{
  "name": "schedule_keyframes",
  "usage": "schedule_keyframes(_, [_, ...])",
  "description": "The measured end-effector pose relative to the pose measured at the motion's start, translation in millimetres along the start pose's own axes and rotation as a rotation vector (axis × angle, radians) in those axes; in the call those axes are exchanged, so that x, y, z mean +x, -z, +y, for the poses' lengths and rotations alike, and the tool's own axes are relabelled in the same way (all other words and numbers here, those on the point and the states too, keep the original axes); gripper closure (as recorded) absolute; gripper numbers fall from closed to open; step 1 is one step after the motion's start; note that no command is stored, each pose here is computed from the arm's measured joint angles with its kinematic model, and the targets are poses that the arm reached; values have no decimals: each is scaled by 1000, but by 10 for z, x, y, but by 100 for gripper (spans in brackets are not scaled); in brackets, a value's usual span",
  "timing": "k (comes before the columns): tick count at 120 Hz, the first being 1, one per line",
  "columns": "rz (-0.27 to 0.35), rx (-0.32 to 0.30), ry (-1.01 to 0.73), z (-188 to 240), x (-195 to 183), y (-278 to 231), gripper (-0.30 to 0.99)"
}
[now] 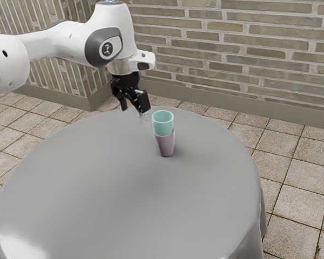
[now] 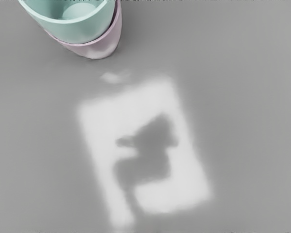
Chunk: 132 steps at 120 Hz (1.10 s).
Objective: Place the left cup onto the right cup
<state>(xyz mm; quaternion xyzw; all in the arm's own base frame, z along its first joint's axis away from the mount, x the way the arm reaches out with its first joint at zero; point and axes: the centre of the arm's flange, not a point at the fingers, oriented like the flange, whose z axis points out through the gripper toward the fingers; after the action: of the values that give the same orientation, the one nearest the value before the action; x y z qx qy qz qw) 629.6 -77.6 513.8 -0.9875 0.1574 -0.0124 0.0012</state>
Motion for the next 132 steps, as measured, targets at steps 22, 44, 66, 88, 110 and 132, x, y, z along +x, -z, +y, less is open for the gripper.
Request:
schedule_keyframes(22, [29,4,15,-40,-213,222,0])
schedule_keyframes(44, [46,8,18,-36,-319,403,0])
schedule_keyframes(66, [33,7,18,-17,-414,528,0])
schedule_keyframes(88, [15,3,18,-9,-439,534,0])
schedule_keyframes(110, [9,2,18,-11,-446,539,0])
schedule_keyframes(132, [6,2,18,-11,-445,535,0])
